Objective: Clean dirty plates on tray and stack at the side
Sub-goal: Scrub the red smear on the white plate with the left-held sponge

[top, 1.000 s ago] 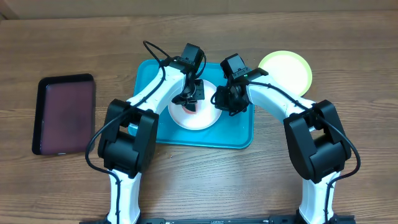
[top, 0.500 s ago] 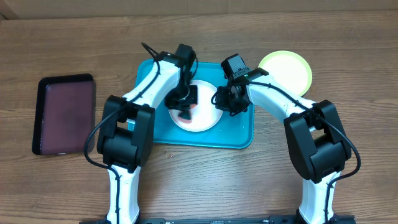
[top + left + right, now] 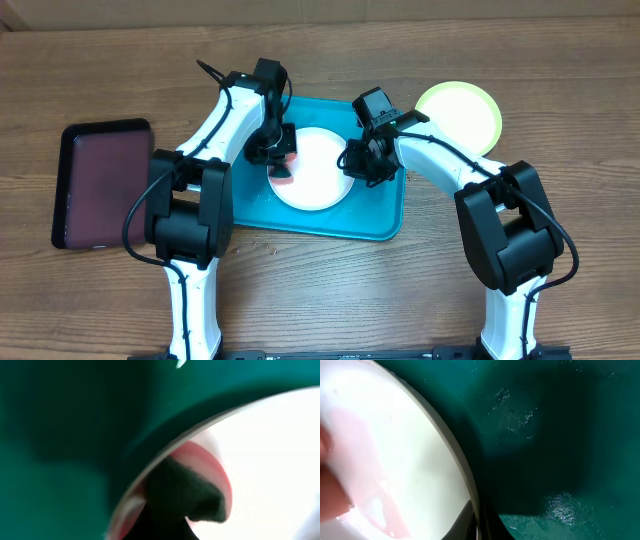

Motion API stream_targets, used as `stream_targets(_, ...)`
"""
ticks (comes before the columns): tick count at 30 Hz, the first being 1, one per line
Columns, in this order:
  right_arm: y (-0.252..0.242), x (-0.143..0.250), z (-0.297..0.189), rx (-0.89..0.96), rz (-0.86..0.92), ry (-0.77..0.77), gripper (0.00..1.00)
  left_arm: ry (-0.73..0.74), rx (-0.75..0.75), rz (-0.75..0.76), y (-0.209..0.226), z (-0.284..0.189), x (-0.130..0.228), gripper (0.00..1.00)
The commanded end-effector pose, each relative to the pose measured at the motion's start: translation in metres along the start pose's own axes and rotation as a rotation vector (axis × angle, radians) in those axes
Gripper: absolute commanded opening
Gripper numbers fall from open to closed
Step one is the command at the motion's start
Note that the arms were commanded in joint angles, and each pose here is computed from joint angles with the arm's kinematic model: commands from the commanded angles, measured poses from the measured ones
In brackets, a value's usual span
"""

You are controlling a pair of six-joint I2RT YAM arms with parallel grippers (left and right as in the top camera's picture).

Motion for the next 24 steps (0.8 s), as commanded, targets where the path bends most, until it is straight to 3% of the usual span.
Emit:
stream_targets(1, -0.016, 0.007, 0.010, 0.074, 0.019, 0.021, 0.05, 0.043, 0.099, 0.020, -0.022, 0.010, 0.007, 0.05)
stream_targets(8, -0.016, 0.007, 0.010, 0.075, 0.019, 0.023, 0.05, 0.039, 0.089, 0.099, -0.053, 0.023, 0.023, 0.04)
stream_targets(18, -0.016, 0.008, 0.010, 0.077, 0.020, 0.027, 0.05, 0.164, 0.031, 0.175, -0.064, 0.046, 0.053, 0.04)
stream_targets(24, -0.016, 0.008, 0.010, 0.077, 0.020, 0.028, 0.05, 0.103, -0.248, 0.157, -0.031, 0.040, 0.047, 0.04)
Point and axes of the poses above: each gripper's point midway between its finger pads, its own z axis out along the fingers, its own y axis along the line the jaws close on, x = y × z, the point moved 8 cm from there along -z, back along the fingers, and after that the axes turned 8 degrees about -z, right-handed, at the moved point
